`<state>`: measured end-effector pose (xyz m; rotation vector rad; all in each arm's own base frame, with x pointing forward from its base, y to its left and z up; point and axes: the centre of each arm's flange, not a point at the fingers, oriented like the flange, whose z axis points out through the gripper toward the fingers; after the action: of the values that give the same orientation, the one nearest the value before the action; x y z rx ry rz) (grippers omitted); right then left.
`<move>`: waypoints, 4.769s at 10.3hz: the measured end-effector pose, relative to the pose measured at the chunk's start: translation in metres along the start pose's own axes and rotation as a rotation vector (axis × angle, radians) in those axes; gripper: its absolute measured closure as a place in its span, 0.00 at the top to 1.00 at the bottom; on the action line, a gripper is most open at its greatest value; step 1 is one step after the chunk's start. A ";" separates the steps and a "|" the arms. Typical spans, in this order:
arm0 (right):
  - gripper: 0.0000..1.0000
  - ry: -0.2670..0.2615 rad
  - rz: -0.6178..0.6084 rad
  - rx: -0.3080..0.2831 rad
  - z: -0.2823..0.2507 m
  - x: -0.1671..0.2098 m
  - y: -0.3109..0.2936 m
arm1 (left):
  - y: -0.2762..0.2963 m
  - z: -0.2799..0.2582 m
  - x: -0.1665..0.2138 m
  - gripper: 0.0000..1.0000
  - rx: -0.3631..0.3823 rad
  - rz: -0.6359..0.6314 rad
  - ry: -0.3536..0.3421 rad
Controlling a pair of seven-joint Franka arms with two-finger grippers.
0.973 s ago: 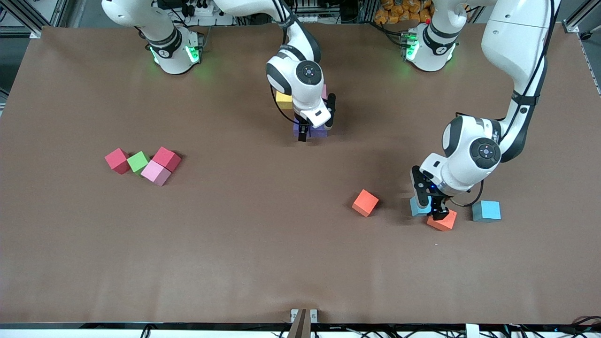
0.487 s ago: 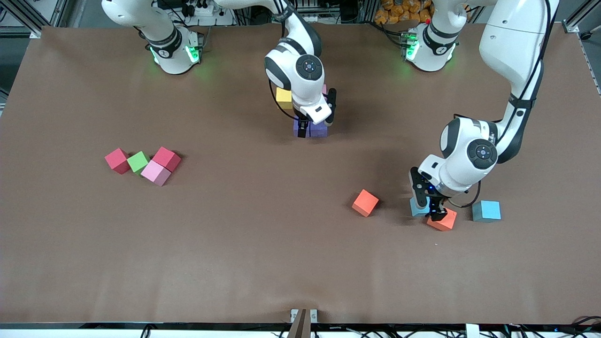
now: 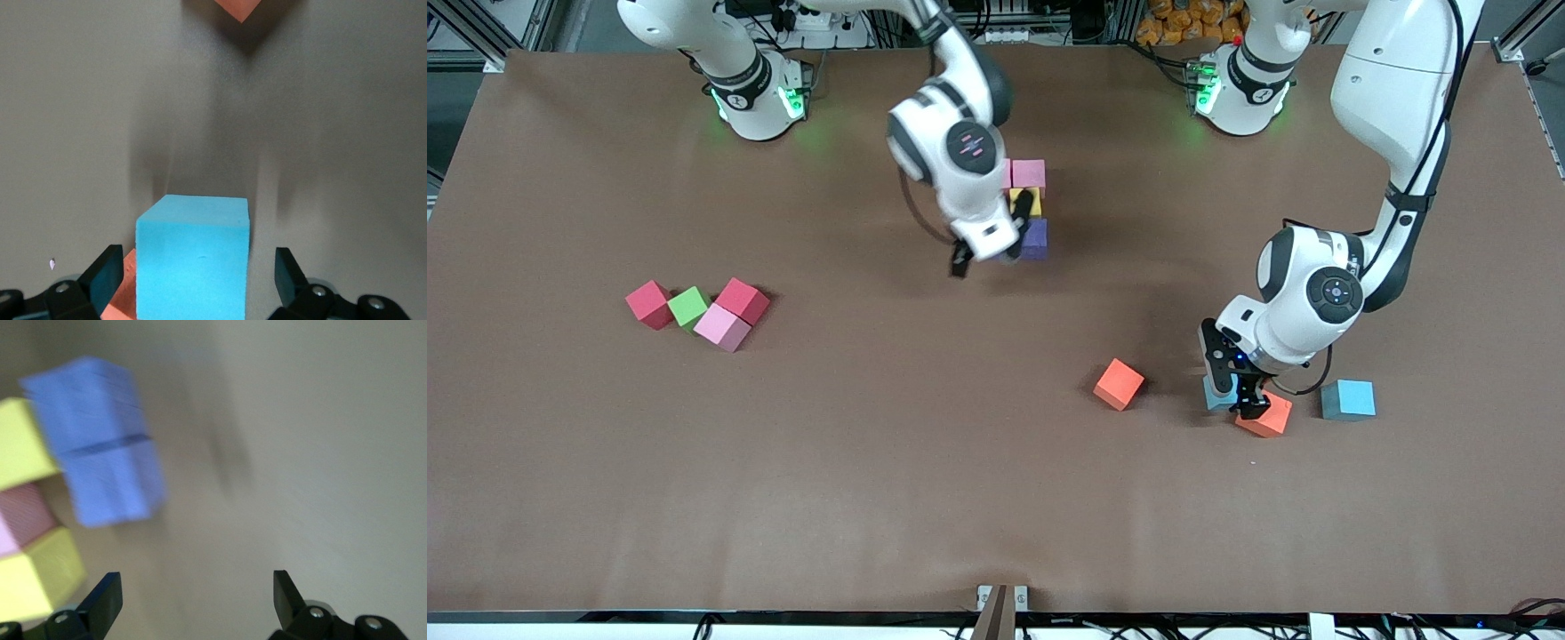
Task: Form number 2 with 11 blocks
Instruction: 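Lift the cyan block with the left gripper while the right gripper withdraws, then carry cyan with the left gripper while the right gripper reaches the pink block, then grasp the pink block with the right gripper while the left gripper lowers cyan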
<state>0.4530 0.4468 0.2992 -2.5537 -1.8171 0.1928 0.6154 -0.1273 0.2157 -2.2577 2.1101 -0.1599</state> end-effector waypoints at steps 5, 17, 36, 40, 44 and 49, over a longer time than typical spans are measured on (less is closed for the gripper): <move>1.00 -0.014 0.306 0.000 -0.036 -0.117 0.149 | 0.000 0.008 0.001 0.90 0.019 0.001 0.007; 1.00 0.034 0.470 0.223 0.025 -0.439 0.315 | 0.044 -0.143 0.170 0.56 -0.057 -0.157 -0.009; 1.00 0.035 0.454 0.182 0.130 -0.551 0.248 | 0.258 -0.126 0.453 0.56 -0.091 -0.214 -0.061; 1.00 0.032 0.459 0.185 0.132 -0.551 0.248 | 0.281 -0.096 0.464 0.56 -0.099 -0.176 -0.088; 0.74 0.042 0.477 0.195 0.137 -0.549 0.247 | 0.298 -0.091 0.479 0.56 -0.040 -0.099 -0.055; 0.53 0.055 0.449 0.216 0.115 -0.536 0.263 | 0.323 -0.070 0.488 0.56 -0.029 -0.035 -0.036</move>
<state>0.5164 -0.1527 0.2191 -2.7300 -1.1095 0.2959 0.3194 -0.6341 0.2720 -2.2966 2.0700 -0.0892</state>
